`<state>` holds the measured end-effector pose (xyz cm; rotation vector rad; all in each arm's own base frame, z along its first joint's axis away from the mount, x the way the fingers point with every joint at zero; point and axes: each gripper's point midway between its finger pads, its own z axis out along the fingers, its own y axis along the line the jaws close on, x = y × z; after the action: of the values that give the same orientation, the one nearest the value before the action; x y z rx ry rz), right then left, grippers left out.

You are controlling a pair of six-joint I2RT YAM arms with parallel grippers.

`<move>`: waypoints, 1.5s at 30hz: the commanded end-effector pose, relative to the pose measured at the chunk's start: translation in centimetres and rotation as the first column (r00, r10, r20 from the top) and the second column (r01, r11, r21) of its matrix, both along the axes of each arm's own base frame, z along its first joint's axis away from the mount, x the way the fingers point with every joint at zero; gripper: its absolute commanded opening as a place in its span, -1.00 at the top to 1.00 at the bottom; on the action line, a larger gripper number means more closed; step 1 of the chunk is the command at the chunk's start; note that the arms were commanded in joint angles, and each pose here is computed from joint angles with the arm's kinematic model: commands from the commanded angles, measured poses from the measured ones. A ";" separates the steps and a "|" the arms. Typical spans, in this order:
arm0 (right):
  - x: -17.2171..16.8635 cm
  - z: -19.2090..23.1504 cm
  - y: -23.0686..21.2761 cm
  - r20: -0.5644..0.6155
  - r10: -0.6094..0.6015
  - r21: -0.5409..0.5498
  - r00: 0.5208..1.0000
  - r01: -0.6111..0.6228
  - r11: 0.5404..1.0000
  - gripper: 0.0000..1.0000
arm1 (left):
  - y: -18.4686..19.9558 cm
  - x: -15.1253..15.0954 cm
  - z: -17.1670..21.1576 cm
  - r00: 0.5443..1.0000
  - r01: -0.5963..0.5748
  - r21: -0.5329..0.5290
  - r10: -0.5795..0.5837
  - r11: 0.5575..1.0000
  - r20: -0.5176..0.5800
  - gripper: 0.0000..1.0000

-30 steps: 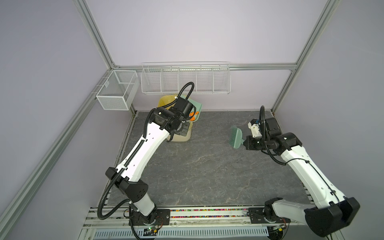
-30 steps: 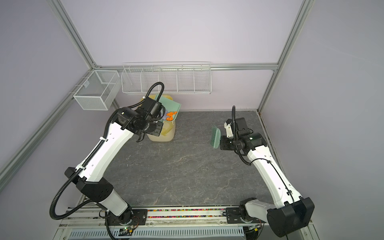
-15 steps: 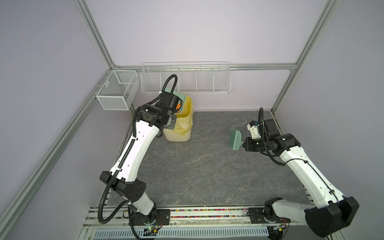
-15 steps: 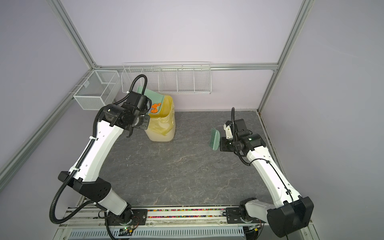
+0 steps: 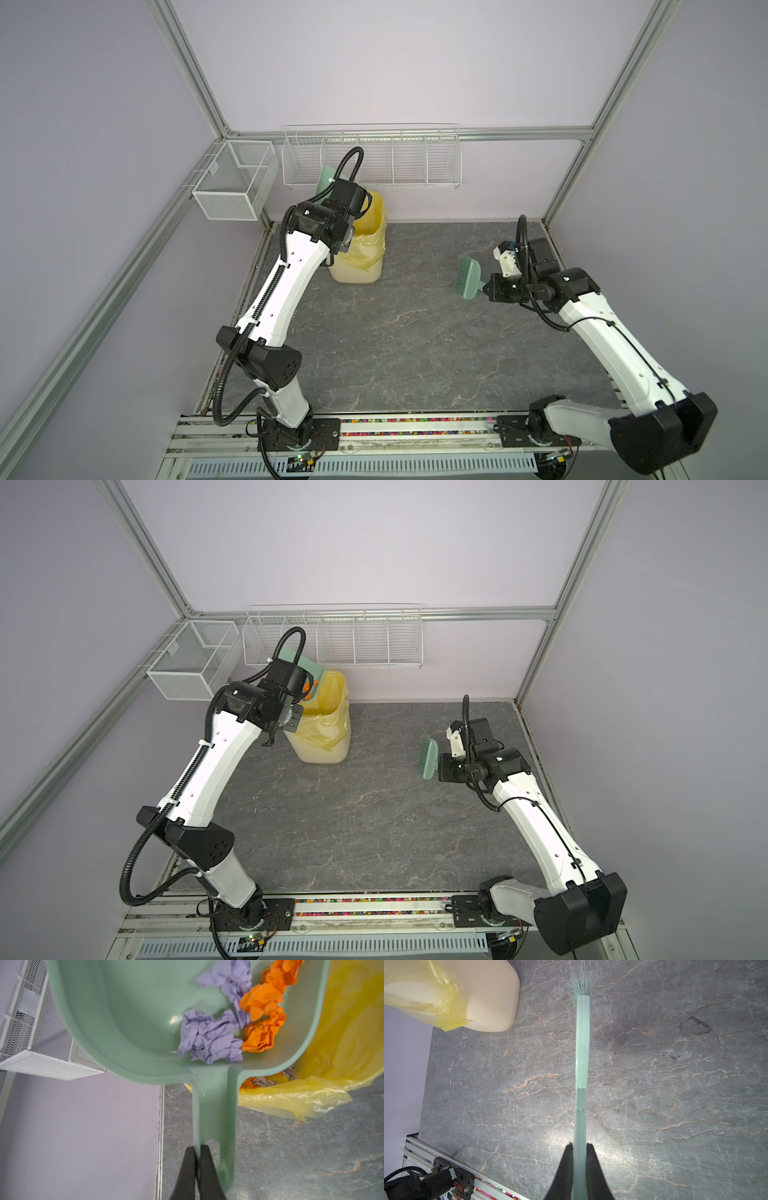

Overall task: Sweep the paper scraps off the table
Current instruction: 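Tilt the dustpan over the yellow bin with the left gripper to dump scraps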

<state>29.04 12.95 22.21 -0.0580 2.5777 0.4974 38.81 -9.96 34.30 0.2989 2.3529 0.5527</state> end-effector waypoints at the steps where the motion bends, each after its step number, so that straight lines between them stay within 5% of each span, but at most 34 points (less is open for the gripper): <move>1: 0.2 0.2 0.3 0.016 -0.002 0.033 1.000 0.002 0.999 0.87 | 1.6 0.3 1.2 0.998 -0.052 0.092 0.049 0.994 0.030 1.00; 22: 0.0 -0.4 0.3 0.018 -0.003 0.034 1.000 0.002 0.999 0.86 | 2.8 0.8 1.0 0.991 -0.126 0.486 0.087 0.865 0.101 1.00; 39: -0.9 -1.1 0.6 0.022 0.011 0.072 1.000 -0.013 0.997 0.86 | 3.5 0.2 1.6 0.985 -0.165 0.755 0.072 0.635 0.155 1.00; 45: -1.2 -1.1 0.4 0.038 0.008 0.069 0.999 -0.010 0.998 0.86 | 3.4 0.1 2.0 0.987 -0.157 0.791 0.072 0.592 0.142 1.00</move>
<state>27.79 13.29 20.42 -0.0607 2.5673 0.5592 39.27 -6.66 34.18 0.5628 1.9170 1.6310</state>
